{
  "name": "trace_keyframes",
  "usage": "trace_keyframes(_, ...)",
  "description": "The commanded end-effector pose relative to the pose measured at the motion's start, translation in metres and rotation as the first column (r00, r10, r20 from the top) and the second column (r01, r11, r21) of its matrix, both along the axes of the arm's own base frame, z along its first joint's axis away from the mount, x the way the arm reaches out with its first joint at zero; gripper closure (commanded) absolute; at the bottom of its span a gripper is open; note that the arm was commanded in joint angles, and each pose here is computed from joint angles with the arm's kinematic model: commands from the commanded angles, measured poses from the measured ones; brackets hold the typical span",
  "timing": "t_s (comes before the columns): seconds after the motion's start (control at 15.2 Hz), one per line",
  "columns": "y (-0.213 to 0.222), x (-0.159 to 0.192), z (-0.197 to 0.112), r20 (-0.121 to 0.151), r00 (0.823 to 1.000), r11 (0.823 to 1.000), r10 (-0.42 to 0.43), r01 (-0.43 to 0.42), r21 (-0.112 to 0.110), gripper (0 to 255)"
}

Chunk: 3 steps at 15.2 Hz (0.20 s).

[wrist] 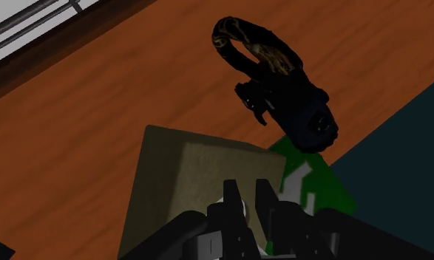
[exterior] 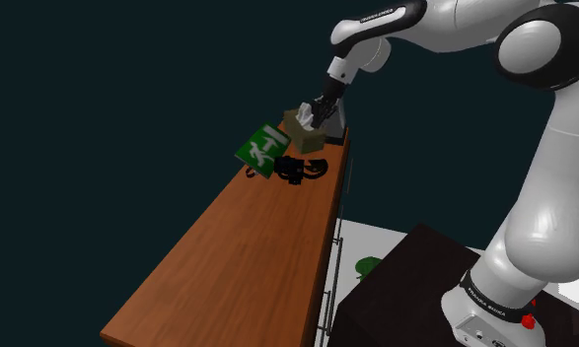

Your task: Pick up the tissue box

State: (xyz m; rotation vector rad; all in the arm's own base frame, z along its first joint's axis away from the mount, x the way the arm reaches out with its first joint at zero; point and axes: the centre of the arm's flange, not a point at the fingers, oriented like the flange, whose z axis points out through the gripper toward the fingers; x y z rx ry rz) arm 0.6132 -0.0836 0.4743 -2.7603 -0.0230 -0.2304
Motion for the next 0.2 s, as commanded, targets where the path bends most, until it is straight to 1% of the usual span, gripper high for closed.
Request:
trace_keyframes(0.0,0.0003,-0.0010,0.0121,0.000,1.000,1.000,0.000,0.000,0.000,255)
trace_keyframes(0.13,0.0003,-0.0010,0.0129,0.000,1.000,1.000,0.000,0.000,0.000,255)
